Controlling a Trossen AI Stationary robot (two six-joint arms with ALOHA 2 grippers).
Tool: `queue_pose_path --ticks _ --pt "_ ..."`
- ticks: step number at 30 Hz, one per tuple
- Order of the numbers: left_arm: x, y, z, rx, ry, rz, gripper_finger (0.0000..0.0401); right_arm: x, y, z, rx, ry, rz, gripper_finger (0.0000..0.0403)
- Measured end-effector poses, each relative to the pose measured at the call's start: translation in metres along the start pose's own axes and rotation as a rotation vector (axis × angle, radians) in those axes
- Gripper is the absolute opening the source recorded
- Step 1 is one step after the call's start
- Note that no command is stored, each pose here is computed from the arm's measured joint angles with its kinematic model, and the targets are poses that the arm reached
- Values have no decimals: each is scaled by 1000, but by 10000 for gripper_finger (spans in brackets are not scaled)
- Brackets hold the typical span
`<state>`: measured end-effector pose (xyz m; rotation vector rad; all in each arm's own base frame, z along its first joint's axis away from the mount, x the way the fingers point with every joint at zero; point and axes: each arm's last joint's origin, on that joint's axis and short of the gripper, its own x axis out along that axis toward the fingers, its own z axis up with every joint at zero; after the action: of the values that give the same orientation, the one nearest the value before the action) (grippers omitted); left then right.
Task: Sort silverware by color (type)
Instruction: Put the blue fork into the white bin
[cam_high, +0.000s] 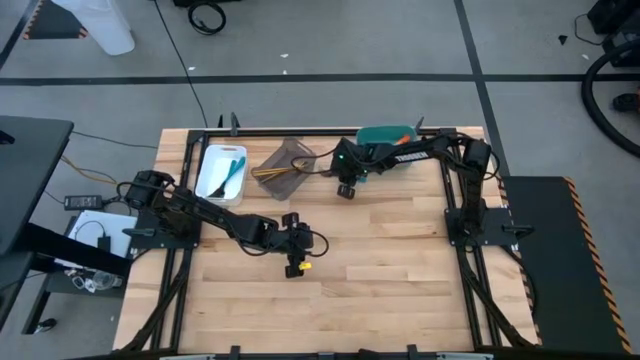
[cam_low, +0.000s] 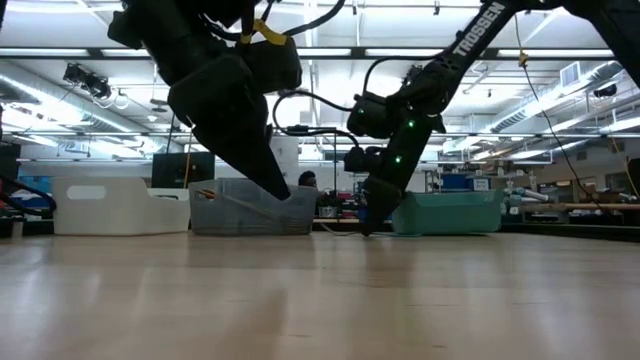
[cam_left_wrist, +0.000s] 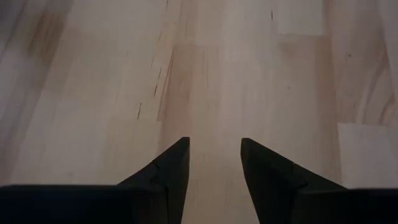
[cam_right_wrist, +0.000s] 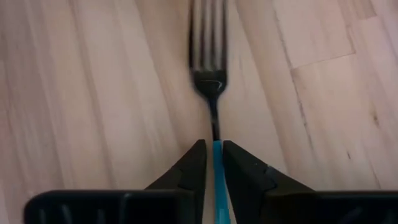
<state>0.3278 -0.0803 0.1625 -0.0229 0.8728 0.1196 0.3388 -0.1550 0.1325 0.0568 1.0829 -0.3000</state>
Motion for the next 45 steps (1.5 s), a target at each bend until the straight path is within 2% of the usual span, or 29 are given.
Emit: queue_pose_path --ticks 6,20,39,45 --pt "0 1 -3 8 27 8 153 0 6 1 6 10 -35 42" --pt "0 2 -5 16 56 16 153 -1 8 0 44 13 -7 17" --pt "-1 3 -9 22 91 26 153 -28 22 9 72 -39 25 14" --pt "-1 5 -8 127 74 97 153 -30 34 10 77 -34 40 14"
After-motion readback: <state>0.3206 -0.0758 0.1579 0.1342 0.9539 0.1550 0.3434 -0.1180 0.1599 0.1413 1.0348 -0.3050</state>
